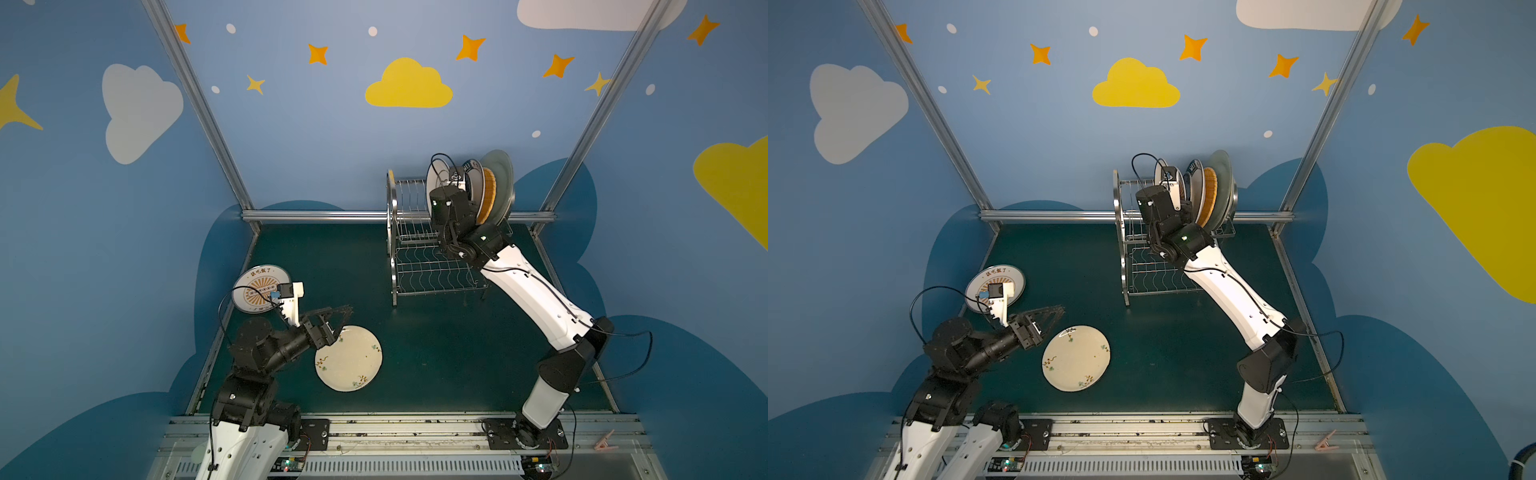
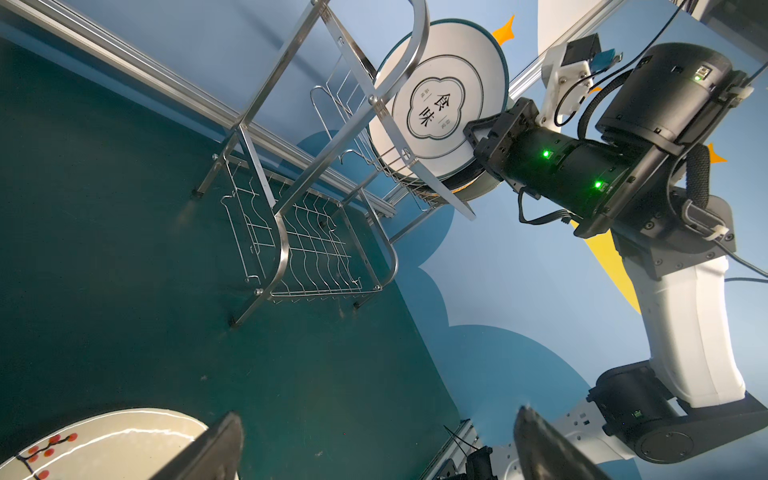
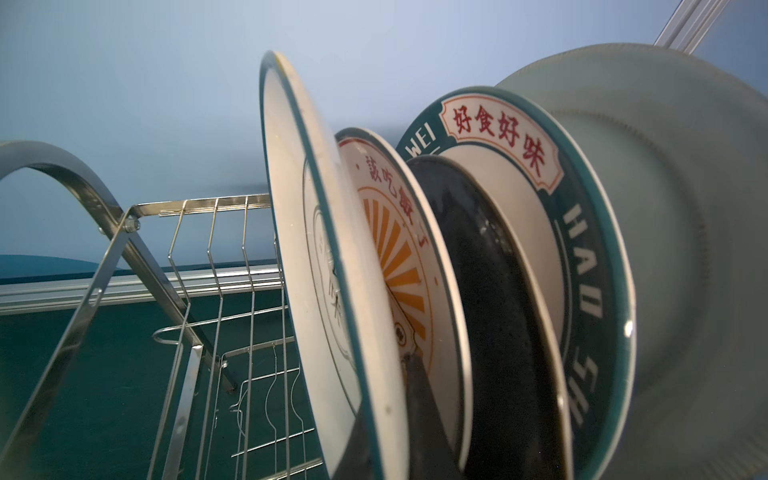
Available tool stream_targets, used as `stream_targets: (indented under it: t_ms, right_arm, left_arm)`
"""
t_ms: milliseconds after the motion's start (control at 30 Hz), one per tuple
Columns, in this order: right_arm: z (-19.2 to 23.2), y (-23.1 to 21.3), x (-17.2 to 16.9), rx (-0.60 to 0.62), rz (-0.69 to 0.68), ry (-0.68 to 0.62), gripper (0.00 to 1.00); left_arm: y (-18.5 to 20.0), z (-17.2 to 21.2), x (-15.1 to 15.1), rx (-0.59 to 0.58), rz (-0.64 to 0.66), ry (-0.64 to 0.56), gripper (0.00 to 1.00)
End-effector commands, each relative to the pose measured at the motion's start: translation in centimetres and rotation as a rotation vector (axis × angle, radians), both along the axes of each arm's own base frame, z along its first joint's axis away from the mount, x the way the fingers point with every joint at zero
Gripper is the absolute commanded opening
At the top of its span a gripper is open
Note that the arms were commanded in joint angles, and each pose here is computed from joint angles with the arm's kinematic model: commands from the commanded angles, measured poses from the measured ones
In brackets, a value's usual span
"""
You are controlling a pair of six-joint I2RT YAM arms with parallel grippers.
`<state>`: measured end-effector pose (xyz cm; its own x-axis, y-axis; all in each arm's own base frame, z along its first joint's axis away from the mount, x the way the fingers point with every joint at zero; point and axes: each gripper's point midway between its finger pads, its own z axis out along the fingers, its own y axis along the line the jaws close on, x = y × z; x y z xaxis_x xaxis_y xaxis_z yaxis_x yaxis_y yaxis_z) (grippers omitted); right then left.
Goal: Load the plates into the dish rack
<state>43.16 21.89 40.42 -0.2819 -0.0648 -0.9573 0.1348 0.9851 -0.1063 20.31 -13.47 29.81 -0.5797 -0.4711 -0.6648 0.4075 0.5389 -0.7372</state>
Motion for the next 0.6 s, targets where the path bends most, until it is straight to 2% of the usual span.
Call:
stream_targets:
  t_ms: [0, 567]
  right_arm:
    - [0.8, 0.6, -1.5, 0.035, 0.048, 0.020, 0.00]
    - [1.5, 0.0, -3.1, 0.073, 0.084, 0.043, 0.00]
  left_arm:
    - [0.0, 0.6, -0.2, -0.008, -0.007, -0.034, 1.00]
    - [0.2, 0.4, 0.1, -0.008, 0.009, -0.025, 1.00]
